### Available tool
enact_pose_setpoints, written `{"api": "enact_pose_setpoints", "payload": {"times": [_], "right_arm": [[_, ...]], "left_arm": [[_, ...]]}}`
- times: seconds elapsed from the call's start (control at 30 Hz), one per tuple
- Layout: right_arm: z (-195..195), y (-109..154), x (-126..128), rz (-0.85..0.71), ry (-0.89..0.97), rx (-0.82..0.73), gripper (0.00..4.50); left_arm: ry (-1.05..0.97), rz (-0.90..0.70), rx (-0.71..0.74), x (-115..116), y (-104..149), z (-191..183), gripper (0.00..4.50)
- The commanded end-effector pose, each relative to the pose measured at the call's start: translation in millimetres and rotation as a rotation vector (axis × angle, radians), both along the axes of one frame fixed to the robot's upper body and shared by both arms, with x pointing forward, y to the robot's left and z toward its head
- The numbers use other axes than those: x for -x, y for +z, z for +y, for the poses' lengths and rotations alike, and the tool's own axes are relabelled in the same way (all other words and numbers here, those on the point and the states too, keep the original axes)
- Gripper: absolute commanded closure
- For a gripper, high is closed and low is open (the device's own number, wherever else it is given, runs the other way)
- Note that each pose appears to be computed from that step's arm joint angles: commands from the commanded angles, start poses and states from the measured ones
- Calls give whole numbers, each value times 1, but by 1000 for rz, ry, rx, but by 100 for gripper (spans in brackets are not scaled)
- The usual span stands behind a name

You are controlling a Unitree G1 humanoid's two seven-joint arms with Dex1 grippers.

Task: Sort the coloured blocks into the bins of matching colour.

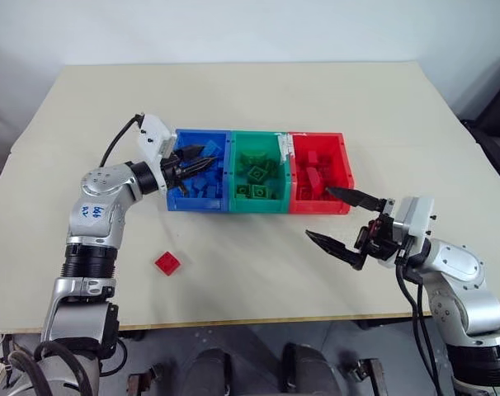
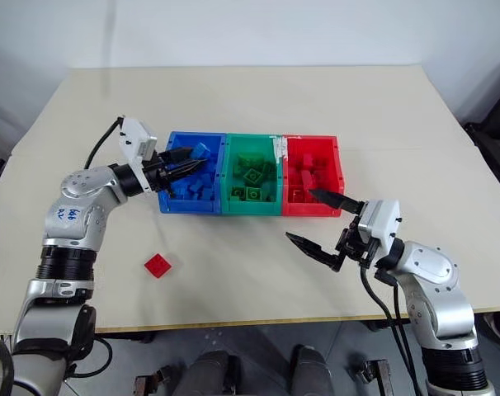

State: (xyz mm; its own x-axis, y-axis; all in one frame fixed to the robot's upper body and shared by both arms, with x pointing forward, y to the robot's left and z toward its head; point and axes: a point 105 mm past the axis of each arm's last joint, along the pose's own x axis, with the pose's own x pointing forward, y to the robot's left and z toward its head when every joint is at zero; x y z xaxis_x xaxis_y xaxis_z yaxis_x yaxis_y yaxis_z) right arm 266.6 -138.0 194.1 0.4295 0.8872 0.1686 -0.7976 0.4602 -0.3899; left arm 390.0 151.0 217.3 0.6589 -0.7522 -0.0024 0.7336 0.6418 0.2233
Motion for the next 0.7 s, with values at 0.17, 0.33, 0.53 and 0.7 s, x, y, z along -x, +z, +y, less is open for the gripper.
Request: {"api": "enact_pose_setpoints", "payload": {"times": [0.17, 0.33, 0.53, 0.7], "right_arm": [[2, -3, 1, -28, 58, 66, 0], [9, -9, 2, 7, 149, 94, 0], [22, -15, 5, 60, 298, 126, 0], [37, -25, 12, 76, 437, 205, 0]], "left_arm": [[45, -83, -10, 23, 13, 32, 43], [-24, -127, -19, 78, 5, 69, 14], [95, -79, -141, 120, -25, 132, 6], [245, 40, -241, 154, -49, 193, 6]]}}
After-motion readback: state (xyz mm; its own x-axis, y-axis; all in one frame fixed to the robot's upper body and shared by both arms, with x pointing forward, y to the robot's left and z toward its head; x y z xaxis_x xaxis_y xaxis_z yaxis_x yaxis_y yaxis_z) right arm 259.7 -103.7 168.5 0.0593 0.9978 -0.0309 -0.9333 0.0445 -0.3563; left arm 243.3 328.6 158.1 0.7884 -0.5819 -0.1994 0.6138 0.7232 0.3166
